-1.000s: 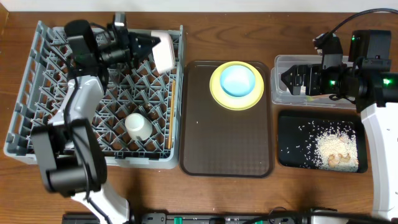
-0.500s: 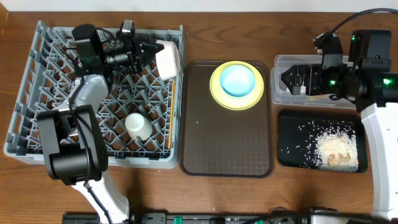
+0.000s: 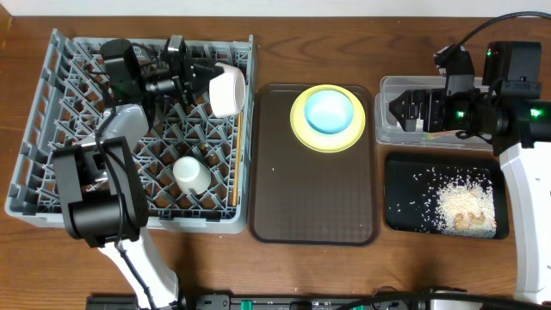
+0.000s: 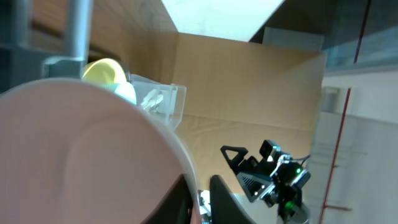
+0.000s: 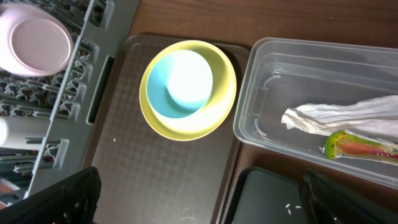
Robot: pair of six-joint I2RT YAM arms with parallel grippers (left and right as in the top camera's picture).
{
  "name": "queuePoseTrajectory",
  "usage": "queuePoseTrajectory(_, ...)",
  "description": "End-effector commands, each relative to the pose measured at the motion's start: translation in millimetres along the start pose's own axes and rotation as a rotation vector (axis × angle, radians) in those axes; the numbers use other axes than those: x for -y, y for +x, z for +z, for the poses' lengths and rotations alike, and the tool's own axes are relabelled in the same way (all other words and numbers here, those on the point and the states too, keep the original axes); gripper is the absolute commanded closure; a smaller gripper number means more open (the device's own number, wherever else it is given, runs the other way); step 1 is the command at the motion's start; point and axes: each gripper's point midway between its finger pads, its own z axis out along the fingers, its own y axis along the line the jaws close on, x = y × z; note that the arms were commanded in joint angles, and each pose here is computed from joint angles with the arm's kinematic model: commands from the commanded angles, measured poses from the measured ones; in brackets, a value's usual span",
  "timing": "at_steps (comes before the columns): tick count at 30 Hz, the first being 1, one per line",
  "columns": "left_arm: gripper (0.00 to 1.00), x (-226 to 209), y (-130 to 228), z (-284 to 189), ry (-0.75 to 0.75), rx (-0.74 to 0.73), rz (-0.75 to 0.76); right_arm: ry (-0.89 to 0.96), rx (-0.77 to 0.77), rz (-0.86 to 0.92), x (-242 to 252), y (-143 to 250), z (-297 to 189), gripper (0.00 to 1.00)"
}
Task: Sort waste into correct bins and load items into the dishwasher
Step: 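Carry the white bowl into the dish rack and release it, then reach the left gripper to the blue bowl and grasp its rim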
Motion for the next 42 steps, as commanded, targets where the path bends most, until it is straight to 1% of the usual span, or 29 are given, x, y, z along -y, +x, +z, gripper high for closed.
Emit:
queuePoseTrajectory(1,0.76,-8,-9,-13,0.002,0.029,0.028,-0.002,0.002,-0.003,1,-1,0,0.01)
queuePoseTrajectory(2,0.66,-8,-10,-15,0.002,0.034,0.043,-0.002,0.002,-0.003,1,-1,0,0.01)
queuePoseTrajectory(4,0.5,-8,-13,-21,0.001,0.052,0.067,-0.002,0.002,-0.003,1,-1,0,0.01)
queuePoseTrajectory(6,0.43,-9,-18,-27,-0.004,0.079,0.067,-0.002,0.002,-0.003,1,-1,0,0.01)
queuePoseTrajectory(9,0.39,-10,-27,-39,-0.009,0.126,0.069,-0.002,0.002,-0.003,1,-1,0,0.01)
queuePoseTrajectory(11,0.3,-9,-33,-50,-0.01,0.16,0.072,-0.002,0.002,-0.003,1,-1,0,0.01)
queuePoseTrajectory(13,0.23,-8,-37,-59,-0.007,0.182,0.075,-0.002,0.002,-0.003,1,-1,0,0.01)
queuePoseTrajectory(14,0.17,-5,-40,-68,-0.001,0.201,0.07,-0.002,0.002,-0.003,1,-1,0,0.01)
queuePoseTrajectory(17,0.14,2,-44,-75,0.009,0.218,0.081,-0.002,0.002,-0.003,1,-1,0,0.01)
queuePoseTrajectory(18,0.13,8,-44,-77,0.014,0.223,0.106,-0.002,0.002,-0.003,1,-1,0,0.01)
queuePoseTrajectory(27,0.12,18,-42,-76,0.022,0.223,0.1,-0.002,0.002,-0.003,1,-1,0,0.01)
queuePoseTrajectory(30,0.12,40,-37,-75,0.025,0.228,0.17,-0.002,0.002,-0.003,1,-1,0,0.01)
queuePoseTrajectory(34,0.12,91,-24,-74,0.027,0.284,0.296,-0.002,0.002,-0.003,1,-1,0,0.01)
queuePoseTrajectory(38,0.12,133,1,-56,0.031,0.289,0.411,-0.002,0.002,-0.003,1,-1,0,0.01)
queuePoseTrajectory(40,0.12,141,11,-41,0.015,0.288,0.442,-0.002,0.002,-0.003,1,-1,0,0.01)
queuePoseTrajectory(42,0.12,137,20,-22,-0.029,0.297,0.436,-0.002,0.002,-0.003,1,-1,0,0.01)
